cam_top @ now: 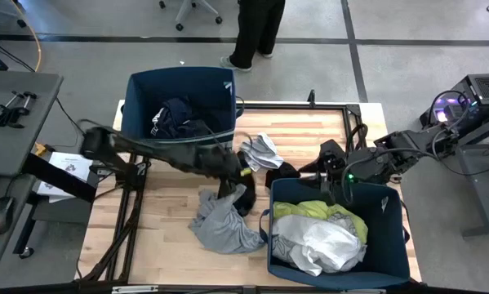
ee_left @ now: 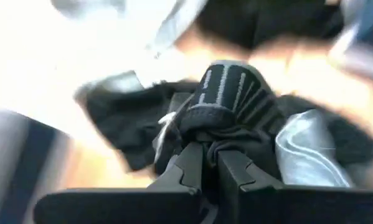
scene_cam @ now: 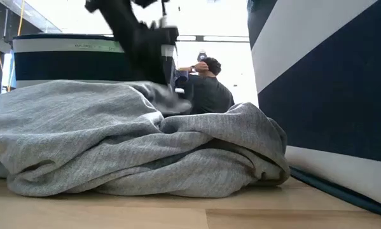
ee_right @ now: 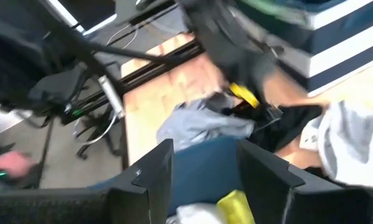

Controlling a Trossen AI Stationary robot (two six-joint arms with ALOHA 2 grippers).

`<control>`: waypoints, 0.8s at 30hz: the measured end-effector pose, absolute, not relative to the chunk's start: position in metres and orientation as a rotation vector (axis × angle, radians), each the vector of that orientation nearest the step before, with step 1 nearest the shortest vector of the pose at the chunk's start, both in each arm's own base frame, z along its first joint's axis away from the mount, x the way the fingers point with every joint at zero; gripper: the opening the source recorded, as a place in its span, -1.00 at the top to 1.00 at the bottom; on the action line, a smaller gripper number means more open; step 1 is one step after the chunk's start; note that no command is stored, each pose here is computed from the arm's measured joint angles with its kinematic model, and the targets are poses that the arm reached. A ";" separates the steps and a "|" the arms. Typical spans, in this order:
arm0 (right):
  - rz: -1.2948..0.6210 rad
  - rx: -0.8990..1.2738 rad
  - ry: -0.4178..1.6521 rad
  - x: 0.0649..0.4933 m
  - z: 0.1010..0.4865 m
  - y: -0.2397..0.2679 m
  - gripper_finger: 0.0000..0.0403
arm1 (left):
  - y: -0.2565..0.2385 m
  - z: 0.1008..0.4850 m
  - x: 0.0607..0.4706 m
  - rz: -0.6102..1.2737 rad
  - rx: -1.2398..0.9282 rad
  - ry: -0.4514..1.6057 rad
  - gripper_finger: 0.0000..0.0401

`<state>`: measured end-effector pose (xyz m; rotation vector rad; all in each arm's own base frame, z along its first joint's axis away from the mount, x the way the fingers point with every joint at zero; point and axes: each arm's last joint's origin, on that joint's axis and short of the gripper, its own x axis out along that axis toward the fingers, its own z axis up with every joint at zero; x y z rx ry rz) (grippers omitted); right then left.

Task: Sort clothes
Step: Put the black boxer shorts into the top blue laundry bin

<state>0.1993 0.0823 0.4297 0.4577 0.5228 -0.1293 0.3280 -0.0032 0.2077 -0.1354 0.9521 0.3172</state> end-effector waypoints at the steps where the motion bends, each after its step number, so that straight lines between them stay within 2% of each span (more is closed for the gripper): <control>1: -0.148 0.448 0.512 0.200 0.430 0.081 0.19 | -0.002 0.228 0.326 0.313 -0.104 0.927 0.98; 5: -0.241 0.408 0.459 0.202 0.431 0.074 0.19 | -0.001 0.308 0.315 0.255 -0.017 0.732 0.98; 10: -0.330 0.360 0.369 0.208 0.437 0.063 0.19 | 0.001 0.419 0.282 0.293 0.013 0.350 0.99; 16: -0.378 0.344 0.309 0.213 0.442 0.051 0.19 | 0.008 0.519 0.233 0.341 0.178 -0.024 1.00; 20: -0.394 0.358 0.287 0.215 0.444 0.047 0.19 | 0.023 0.545 0.211 0.564 0.390 0.005 1.00; 24: -0.401 0.394 0.277 0.216 0.444 0.047 0.19 | 0.047 0.540 0.203 0.807 0.533 0.200 1.00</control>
